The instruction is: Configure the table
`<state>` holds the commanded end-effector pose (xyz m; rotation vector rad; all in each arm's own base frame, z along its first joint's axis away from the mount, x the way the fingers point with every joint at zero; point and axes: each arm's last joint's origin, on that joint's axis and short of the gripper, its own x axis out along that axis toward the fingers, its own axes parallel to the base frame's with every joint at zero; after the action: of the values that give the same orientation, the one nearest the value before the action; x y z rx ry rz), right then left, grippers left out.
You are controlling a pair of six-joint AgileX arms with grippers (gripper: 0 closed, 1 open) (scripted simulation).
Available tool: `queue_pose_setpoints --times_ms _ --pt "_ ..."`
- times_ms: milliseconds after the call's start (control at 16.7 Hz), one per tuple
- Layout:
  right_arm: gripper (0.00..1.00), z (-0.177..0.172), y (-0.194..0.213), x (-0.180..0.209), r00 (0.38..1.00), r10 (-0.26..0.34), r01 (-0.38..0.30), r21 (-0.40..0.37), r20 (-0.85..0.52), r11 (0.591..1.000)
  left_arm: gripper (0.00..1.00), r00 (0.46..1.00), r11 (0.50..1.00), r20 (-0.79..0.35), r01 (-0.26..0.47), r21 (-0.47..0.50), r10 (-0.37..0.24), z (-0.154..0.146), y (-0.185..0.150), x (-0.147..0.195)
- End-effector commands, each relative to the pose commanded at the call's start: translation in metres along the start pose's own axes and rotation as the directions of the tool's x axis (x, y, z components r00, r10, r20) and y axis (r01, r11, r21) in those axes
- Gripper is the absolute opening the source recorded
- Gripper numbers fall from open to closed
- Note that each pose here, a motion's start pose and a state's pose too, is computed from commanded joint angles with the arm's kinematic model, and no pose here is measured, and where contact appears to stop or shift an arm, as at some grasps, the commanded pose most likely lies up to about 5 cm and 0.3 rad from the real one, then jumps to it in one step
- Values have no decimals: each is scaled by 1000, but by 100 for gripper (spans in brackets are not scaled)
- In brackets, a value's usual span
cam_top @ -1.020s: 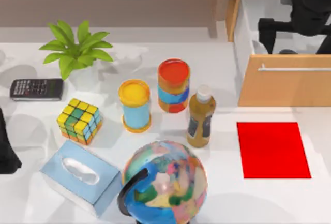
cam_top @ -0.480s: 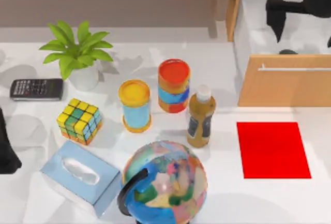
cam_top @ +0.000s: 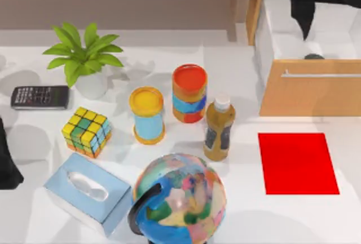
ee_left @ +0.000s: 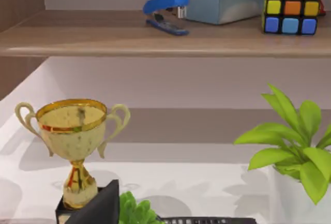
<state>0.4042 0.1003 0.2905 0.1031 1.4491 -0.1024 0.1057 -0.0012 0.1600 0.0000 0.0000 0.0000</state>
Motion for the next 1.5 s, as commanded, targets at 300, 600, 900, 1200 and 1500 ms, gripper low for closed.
queue_pose_setpoints --times_ms 300,600,900,1200,1500 --pt "100 41 -14 72 1000 -6 6 5 7 1000 100 1000 1000 0 0 0 0 0 0 0" --pt "100 64 -18 159 1000 -5 5 -1 -17 1000 100 1000 1000 0 0 0 0 0 0 0" --pt "100 65 -18 164 1000 -4 4 -1 -16 1000 100 1000 1000 0 0 0 0 0 0 0" --pt "62 65 -18 164 1000 -4 4 -1 -16 1000 100 1000 1000 0 0 0 0 0 0 0" --pt "25 65 -18 164 1000 -4 4 -1 -16 1000 100 1000 1000 0 0 0 0 0 0 0"
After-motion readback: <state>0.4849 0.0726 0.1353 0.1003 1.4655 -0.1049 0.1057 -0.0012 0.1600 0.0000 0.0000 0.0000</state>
